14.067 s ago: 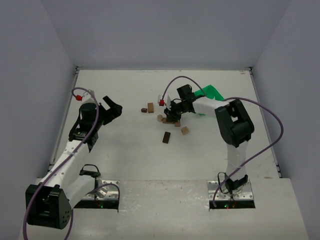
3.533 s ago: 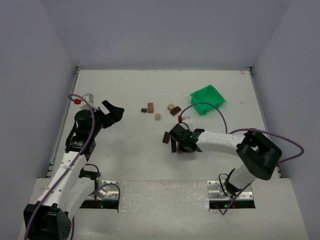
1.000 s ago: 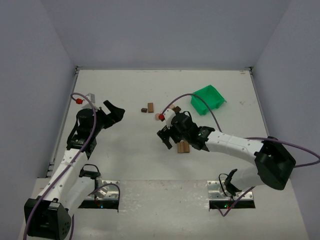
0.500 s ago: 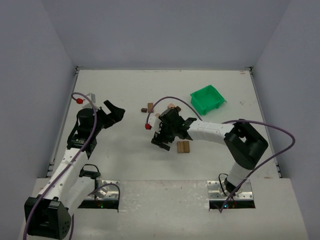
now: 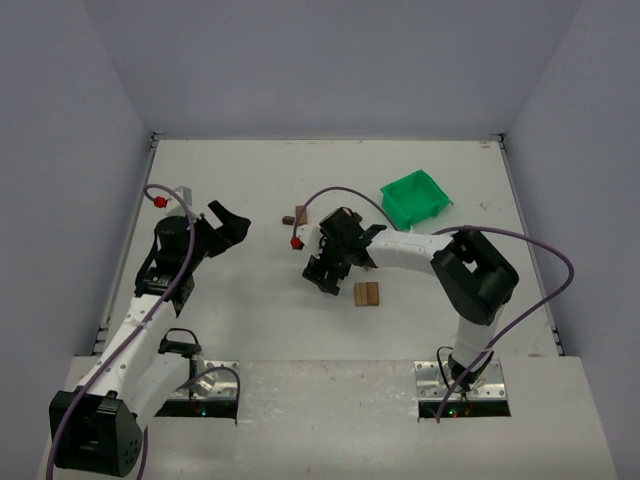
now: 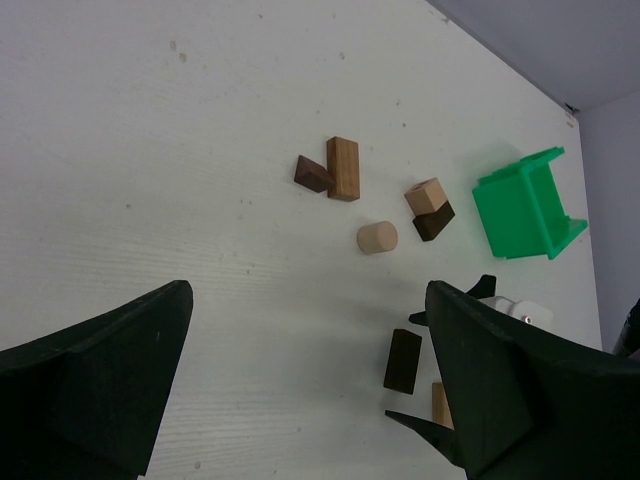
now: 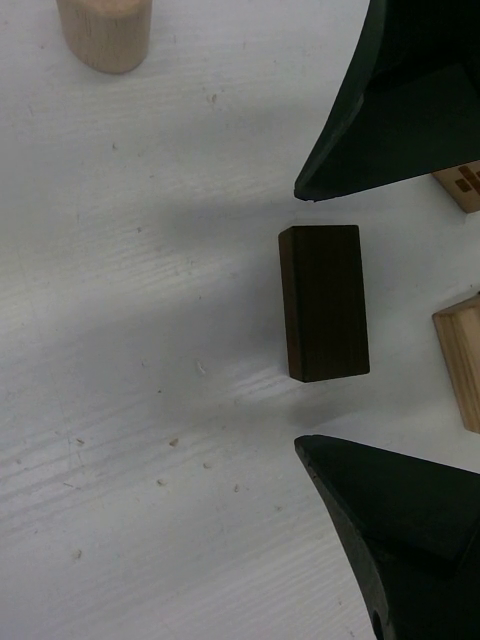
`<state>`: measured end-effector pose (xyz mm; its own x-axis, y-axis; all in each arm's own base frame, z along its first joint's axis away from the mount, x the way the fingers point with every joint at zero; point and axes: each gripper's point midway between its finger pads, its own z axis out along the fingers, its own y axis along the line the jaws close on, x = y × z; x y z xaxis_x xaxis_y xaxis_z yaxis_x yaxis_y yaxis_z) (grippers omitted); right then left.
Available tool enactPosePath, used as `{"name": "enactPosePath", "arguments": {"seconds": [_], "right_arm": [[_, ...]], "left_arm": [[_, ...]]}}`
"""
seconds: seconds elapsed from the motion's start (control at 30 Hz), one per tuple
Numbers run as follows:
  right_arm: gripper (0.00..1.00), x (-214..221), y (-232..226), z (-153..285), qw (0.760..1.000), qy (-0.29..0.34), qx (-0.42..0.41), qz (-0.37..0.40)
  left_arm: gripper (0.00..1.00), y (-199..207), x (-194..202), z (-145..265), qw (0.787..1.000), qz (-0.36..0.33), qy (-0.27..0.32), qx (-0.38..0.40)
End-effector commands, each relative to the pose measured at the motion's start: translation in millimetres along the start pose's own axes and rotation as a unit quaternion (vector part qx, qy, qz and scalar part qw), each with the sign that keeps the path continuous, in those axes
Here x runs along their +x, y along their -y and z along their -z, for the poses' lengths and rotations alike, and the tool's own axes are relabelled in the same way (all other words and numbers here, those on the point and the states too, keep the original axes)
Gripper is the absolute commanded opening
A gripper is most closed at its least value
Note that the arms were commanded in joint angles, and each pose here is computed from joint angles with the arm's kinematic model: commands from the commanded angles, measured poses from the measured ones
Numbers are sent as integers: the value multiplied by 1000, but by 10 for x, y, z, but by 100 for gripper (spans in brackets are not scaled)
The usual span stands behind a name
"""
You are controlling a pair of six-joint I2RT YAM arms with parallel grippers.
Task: Build the wood block tower
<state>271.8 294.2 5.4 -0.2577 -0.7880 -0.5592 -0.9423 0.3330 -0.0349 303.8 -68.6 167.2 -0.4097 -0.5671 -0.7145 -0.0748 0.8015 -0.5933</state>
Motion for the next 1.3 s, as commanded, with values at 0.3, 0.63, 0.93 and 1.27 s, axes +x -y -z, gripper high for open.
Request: {"name": "enactPosePath", "arguments": {"seconds": [0.3,0.63,0.93,1.27], "right_arm": [[93,-65,74,-36,1000,-8,5,-29],[59,-66,111,-3,997,-16,25,-65],[43,-191,171,183,993,-2,61,-104],[36,-54,264,734,892,78,245,-372]], "left_arm": [[100,182,-213,-18,999,-13,36,34],[100,200,-204,-17,999,-14,33,40],[100,216,-211,10,998,-15,35,44],[100,241,-184,3,998,-14,28,52]]}}
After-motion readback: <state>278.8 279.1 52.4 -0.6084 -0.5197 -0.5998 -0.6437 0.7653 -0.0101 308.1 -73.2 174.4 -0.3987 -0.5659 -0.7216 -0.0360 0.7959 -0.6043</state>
